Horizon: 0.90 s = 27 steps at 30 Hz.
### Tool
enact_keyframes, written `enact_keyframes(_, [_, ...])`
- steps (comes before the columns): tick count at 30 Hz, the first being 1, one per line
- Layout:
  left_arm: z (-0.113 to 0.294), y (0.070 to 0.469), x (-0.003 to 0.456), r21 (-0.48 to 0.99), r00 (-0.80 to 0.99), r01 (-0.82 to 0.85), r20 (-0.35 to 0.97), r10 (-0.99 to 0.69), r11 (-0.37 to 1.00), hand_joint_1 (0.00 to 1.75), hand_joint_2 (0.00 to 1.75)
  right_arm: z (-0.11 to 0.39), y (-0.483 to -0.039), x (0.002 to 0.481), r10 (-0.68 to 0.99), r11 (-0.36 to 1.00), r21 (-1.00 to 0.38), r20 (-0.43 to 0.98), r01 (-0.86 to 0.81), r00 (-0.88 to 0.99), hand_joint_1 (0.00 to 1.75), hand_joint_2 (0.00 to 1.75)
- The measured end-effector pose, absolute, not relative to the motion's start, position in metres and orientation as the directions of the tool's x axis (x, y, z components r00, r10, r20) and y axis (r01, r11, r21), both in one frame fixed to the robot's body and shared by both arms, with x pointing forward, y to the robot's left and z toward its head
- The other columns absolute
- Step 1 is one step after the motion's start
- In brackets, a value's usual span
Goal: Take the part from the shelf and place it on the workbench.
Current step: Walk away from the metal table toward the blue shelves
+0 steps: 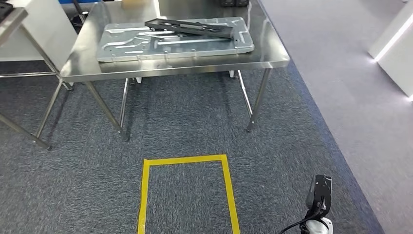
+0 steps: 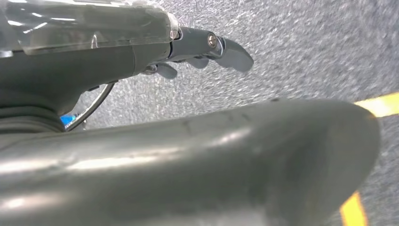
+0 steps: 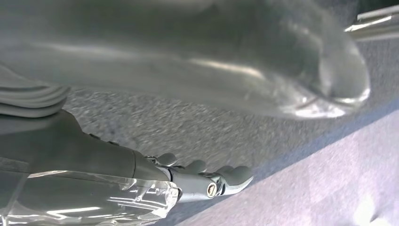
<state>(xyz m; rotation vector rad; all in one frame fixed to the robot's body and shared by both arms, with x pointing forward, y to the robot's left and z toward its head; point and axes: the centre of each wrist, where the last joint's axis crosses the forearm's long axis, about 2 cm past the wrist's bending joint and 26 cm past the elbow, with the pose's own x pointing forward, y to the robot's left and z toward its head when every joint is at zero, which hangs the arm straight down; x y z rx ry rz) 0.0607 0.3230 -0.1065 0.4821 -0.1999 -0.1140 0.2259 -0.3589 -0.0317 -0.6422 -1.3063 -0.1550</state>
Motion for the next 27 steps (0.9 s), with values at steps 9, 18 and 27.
enact_keyframes(9, [-0.107, 0.320, 0.061, 0.459, 0.975, 0.061, 0.164, -0.152, 0.886, 0.00, 0.00, -0.030, -0.359, 0.230, 0.246, 0.820, -0.351, 0.929, 0.452, 0.275, 0.00, 0.00])
enact_keyframes(18, [-0.108, 0.309, 0.057, 0.440, 0.975, 0.072, 0.157, -0.156, 0.895, 0.00, 0.00, -0.028, -0.368, 0.232, 0.251, 0.810, -0.367, 0.922, 0.458, 0.294, 0.00, 0.00])
enact_keyframes(27, [-0.108, 0.306, 0.059, 0.440, 0.976, 0.068, 0.159, -0.152, 0.895, 0.00, 0.00, -0.038, -0.370, 0.223, 0.235, 0.808, -0.384, 0.905, 0.446, 0.354, 0.00, 0.00])
